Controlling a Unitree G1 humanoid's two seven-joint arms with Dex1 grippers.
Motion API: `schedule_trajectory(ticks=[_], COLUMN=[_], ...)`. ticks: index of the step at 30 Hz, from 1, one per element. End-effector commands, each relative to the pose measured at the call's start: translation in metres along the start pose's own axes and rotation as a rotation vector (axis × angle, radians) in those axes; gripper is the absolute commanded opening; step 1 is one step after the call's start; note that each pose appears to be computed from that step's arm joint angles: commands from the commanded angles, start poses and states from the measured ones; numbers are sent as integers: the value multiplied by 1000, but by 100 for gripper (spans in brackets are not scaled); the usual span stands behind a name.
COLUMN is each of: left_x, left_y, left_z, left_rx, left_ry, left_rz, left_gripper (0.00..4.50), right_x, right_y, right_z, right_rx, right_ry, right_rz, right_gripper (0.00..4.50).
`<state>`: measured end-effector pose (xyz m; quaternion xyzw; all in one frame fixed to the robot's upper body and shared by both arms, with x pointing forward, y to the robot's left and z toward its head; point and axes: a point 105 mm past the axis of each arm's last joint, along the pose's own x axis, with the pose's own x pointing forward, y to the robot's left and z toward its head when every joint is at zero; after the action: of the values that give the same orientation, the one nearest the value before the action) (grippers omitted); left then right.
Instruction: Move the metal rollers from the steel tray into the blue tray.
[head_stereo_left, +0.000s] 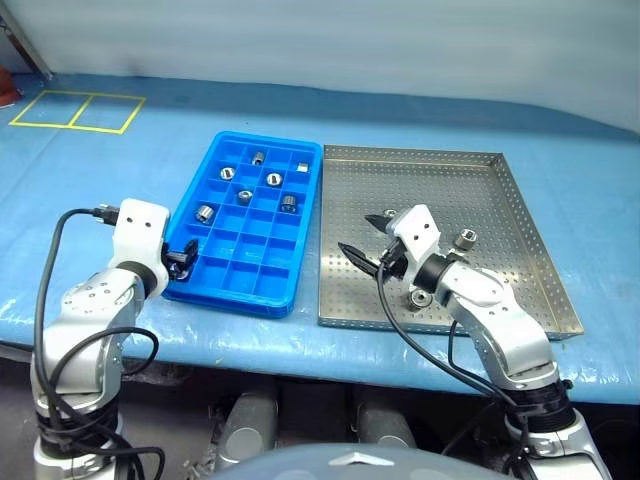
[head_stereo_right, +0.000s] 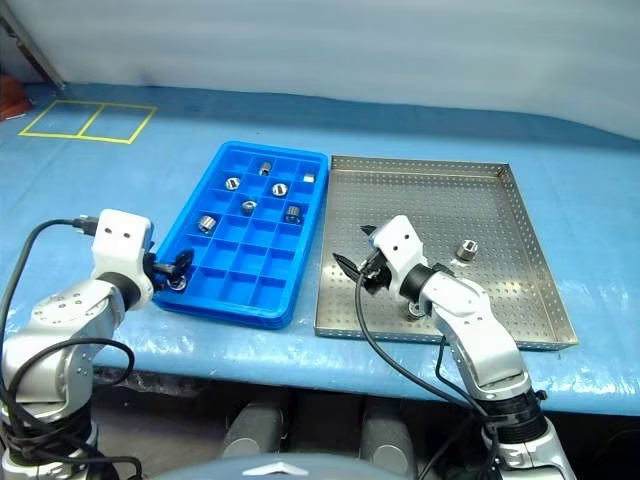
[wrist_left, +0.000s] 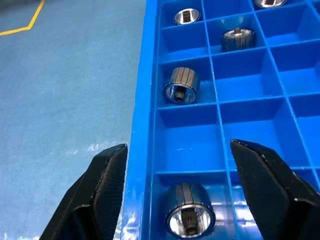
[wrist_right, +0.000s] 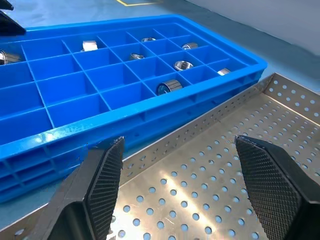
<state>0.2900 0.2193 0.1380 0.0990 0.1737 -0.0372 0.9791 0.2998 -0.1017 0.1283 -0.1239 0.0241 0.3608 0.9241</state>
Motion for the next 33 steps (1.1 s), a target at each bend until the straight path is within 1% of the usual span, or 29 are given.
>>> schedule_trajectory(ticks=[1, 4, 7, 9, 11, 14, 16, 18, 21, 26, 33], left_x=[0, 8, 15, 24, 32, 36, 34, 34, 35, 43, 60], left_y=[-21, -61, -122, -149, -170, -203, -228, -247, -263, -279, -289], left_z=[31, 42, 56, 62, 68, 67, 62, 56, 48, 32, 15], left_rx=[-42, -14, 89, 144, 163, 199, 248, 288, 320, 387, 424], left_ry=[-161, -201, -258, -287, -310, -316, -303, -284, -254, -210, -148], left_rz=[-129, -314, -581, -684, -763, -918, -1045, -1134, -1212, -1238, -1178], left_gripper=[364, 364, 364, 364, 364, 364, 364, 364, 364, 364, 364], right_x=[-6, -13, -30, -43, -55, -70, -84, -95, -106, -117, -124], right_y=[-6, -16, -19, -22, -26, -30, -32, -32, -29, -22, -17], right_z=[12, 10, 8, 3, -3, -11, -15, -17, -19, -21, -19], right_rx=[-46, -65, -44, -62, -78, -91, -95, -91, -81, -66, -65], right_ry=[-29, -1, 35, 82, 133, 199, 231, 251, 267, 276, 267], right_rz=[-48, -123, -148, -176, -216, -271, -315, -360, -401, -449, -488], right_gripper=[373, 373, 373, 373, 373, 373, 373, 373, 373, 373, 373])
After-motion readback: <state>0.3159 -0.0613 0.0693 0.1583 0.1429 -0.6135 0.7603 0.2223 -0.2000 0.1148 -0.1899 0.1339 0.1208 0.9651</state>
